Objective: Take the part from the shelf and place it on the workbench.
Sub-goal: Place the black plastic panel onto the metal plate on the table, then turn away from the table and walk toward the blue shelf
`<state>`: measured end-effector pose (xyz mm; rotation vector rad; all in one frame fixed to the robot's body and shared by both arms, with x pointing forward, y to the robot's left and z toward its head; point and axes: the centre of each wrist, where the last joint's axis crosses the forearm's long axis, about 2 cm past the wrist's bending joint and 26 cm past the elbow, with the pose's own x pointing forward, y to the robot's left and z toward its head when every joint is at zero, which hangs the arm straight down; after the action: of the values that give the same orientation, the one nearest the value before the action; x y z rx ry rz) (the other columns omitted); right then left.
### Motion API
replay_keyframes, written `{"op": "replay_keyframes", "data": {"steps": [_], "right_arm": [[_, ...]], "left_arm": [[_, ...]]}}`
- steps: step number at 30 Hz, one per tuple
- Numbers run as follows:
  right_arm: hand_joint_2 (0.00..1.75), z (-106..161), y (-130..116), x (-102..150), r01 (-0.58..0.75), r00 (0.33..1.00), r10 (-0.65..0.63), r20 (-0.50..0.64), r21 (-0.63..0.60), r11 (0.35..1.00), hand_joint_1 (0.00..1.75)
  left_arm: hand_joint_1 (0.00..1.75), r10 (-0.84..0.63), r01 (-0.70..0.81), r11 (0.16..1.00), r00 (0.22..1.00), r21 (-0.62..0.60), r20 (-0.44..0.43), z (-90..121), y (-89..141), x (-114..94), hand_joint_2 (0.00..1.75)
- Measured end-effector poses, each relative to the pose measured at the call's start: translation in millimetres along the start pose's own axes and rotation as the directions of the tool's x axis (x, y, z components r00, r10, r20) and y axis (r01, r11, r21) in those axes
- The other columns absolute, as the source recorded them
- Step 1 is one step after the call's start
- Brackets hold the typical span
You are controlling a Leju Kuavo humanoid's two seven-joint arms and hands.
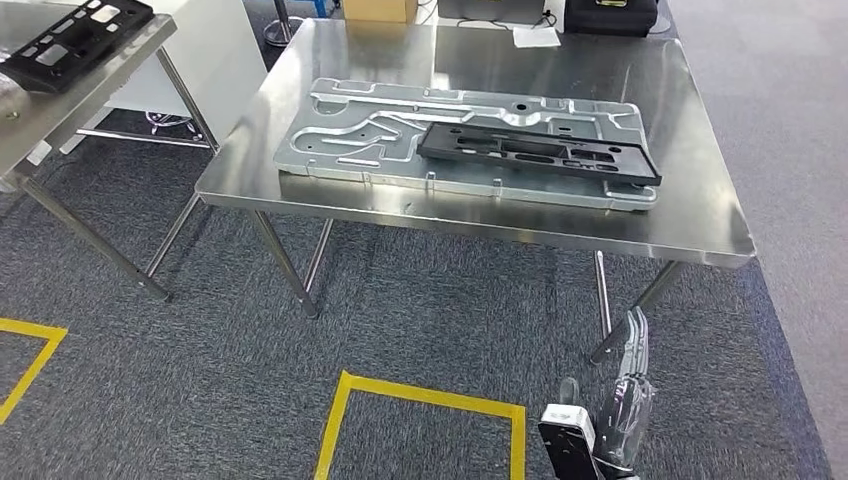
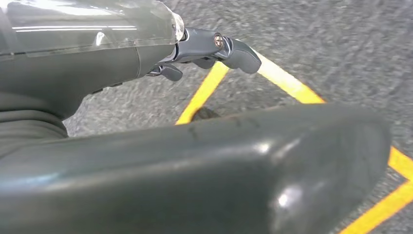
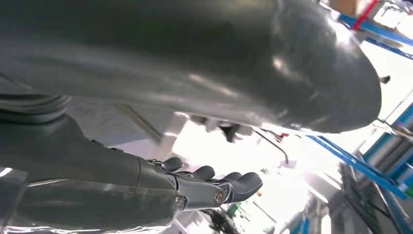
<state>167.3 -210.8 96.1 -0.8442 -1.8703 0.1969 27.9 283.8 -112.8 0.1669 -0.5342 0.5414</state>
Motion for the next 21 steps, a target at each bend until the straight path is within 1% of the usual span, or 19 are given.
{"op": "replay_keyframes", "data": {"steps": [3, 5, 7, 9, 11, 12, 13, 15, 17, 19, 21], "right_arm": [[0.00, 12, 2, -11, 0.037, 0.997, -0.033, -0.075, 0.057, 0.998, 0.00], [0.00, 23, 3, -25, 0.051, 0.992, -0.039, -0.117, 0.107, 0.993, 0.00], [0.00, 36, 1, -50, 0.026, 0.987, -0.001, -0.161, 0.156, 0.987, 0.00], [0.00, 55, -5, -83, -0.041, 0.970, 0.086, -0.226, 0.195, 0.980, 0.00], [0.00, 79, -12, -115, -0.106, 0.933, 0.179, -0.313, 0.237, 0.966, 0.00], [0.00, 93, -15, -127, -0.124, 0.908, 0.212, -0.361, 0.254, 0.959, 0.00], [0.00, 107, -19, -137, -0.131, 0.880, 0.237, -0.412, 0.269, 0.954, 0.00], [0.00, 129, -22, -147, -0.129, 0.820, 0.266, -0.507, 0.289, 0.949, 0.00], [0.00, 144, -21, -153, -0.110, 0.735, 0.288, -0.614, 0.312, 0.944, 0.00], [0.00, 158, -20, -158, -0.079, 0.620, 0.307, -0.722, 0.332, 0.940, 0.00], [0.00, 172, -18, -159, -0.039, 0.482, 0.319, -0.816, 0.344, 0.938, 0.00]], "left_arm": [[0.00, 0.008, -0.008, 1.000, 1.000, 0.002, 0.000, 0, -1, 0, 0.00], [0.00, 0.010, -0.010, 1.000, 1.000, 0.002, 0.002, 0, -2, 0, 0.00], [0.00, 0.010, -0.010, 1.000, 1.000, 0.004, 0.006, -1, -4, 2, 0.00], [0.00, 0.005, -0.005, 1.000, 1.000, 0.008, 0.009, -1, -7, 3, 0.00], [0.00, -0.003, 0.002, 1.000, 1.000, 0.013, 0.004, 0, -7, 1, 0.00], [0.00, -0.006, 0.006, 1.000, 1.000, 0.015, 0.001, 1, -7, 0, 0.00], [0.00, -0.007, 0.007, 1.000, 1.000, 0.017, -0.001, 1, -7, -1, 0.00], [0.00, -0.009, 0.009, 1.000, 1.000, 0.018, -0.002, 2, -8, -2, 0.00], [0.00, -0.016, 0.016, 1.000, 1.000, 0.020, -0.003, 2, -7, -3, 0.00], [0.00, -0.022, 0.022, 0.999, 1.000, 0.024, -0.002, 3, -7, -4, 0.00], [0.00, -0.023, 0.023, 0.999, 1.000, 0.027, -0.001, 3, -7, -3, 0.00]]}}
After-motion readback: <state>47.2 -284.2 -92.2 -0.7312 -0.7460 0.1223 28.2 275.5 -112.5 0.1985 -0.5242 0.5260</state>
